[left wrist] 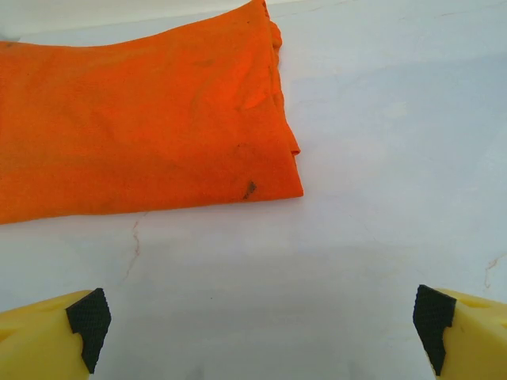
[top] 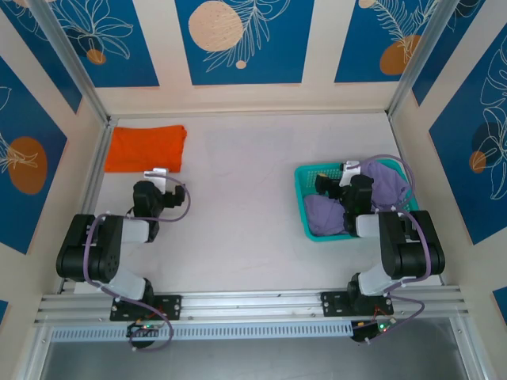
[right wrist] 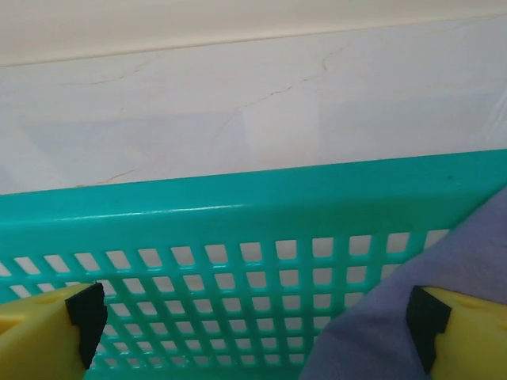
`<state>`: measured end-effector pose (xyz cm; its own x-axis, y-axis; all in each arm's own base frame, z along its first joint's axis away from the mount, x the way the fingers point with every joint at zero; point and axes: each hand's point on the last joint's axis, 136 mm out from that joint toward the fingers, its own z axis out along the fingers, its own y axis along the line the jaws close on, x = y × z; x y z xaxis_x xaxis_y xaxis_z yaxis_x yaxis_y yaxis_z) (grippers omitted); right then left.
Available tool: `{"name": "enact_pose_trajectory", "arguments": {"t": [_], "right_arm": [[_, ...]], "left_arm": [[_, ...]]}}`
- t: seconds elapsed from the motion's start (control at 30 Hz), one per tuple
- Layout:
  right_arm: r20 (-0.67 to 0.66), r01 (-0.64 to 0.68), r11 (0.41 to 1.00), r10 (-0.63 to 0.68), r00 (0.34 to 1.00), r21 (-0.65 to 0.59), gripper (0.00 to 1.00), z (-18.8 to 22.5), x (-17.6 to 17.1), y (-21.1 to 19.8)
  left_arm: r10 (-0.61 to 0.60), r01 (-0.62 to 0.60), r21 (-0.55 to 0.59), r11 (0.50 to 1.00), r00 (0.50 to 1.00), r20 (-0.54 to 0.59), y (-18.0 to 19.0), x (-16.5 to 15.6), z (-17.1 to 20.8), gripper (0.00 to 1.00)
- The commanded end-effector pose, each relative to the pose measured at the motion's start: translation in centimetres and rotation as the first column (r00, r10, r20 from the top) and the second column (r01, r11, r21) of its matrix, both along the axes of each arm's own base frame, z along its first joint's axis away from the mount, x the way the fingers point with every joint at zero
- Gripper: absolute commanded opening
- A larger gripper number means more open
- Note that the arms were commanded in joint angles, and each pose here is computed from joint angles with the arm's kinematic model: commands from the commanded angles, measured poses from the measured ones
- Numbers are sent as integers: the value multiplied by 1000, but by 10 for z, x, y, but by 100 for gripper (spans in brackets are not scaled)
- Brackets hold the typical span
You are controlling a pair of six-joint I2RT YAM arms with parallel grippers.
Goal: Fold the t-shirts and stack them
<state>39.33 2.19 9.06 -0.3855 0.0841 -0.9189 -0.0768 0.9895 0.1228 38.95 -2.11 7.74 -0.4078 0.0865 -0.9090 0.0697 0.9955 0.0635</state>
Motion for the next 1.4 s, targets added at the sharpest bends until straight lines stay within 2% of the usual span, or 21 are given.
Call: {"name": "enact_pose_trajectory", "arguments": {"t": [0.0,0.87,0.97,1.0,1.07,1.13,1.23,1.3,1.33,1.37], "right_arm": [[10,-90,996,90,996,13,99,4,2,13],[10,-64,998,64,998,-2,99,11,4,11],[-58,-63,998,61,996,-27,99,38,3,15],[-37,-87,996,86,996,-36,99,49,-1,22],[67,-111,992,114,991,-52,99,80,-14,31],[145,-103,994,108,984,-42,99,108,-28,33],[211,-8,999,-2,977,46,99,148,-46,18],[191,87,985,-115,975,147,99,164,-56,2],[163,121,975,-152,975,184,99,167,-60,-4],[117,180,958,-210,971,224,99,166,-64,-14]], "left_arm": [[-30,30,0,1000,999,36,-6,6,10,100],[-21,21,-1,1000,999,43,-4,7,13,100],[52,-52,10,999,998,-29,7,11,32,100],[67,-67,14,998,997,-47,9,14,44,100],[11,-10,28,1000,999,-38,2,18,70,100],[-57,57,2,998,998,33,-11,19,104,100],[-108,125,-110,986,983,150,-27,18,159,100],[-35,81,-249,965,983,182,-25,20,195,100],[49,2,-321,947,987,151,-16,20,202,100],[182,-133,-397,908,979,88,1,16,205,100]]}}
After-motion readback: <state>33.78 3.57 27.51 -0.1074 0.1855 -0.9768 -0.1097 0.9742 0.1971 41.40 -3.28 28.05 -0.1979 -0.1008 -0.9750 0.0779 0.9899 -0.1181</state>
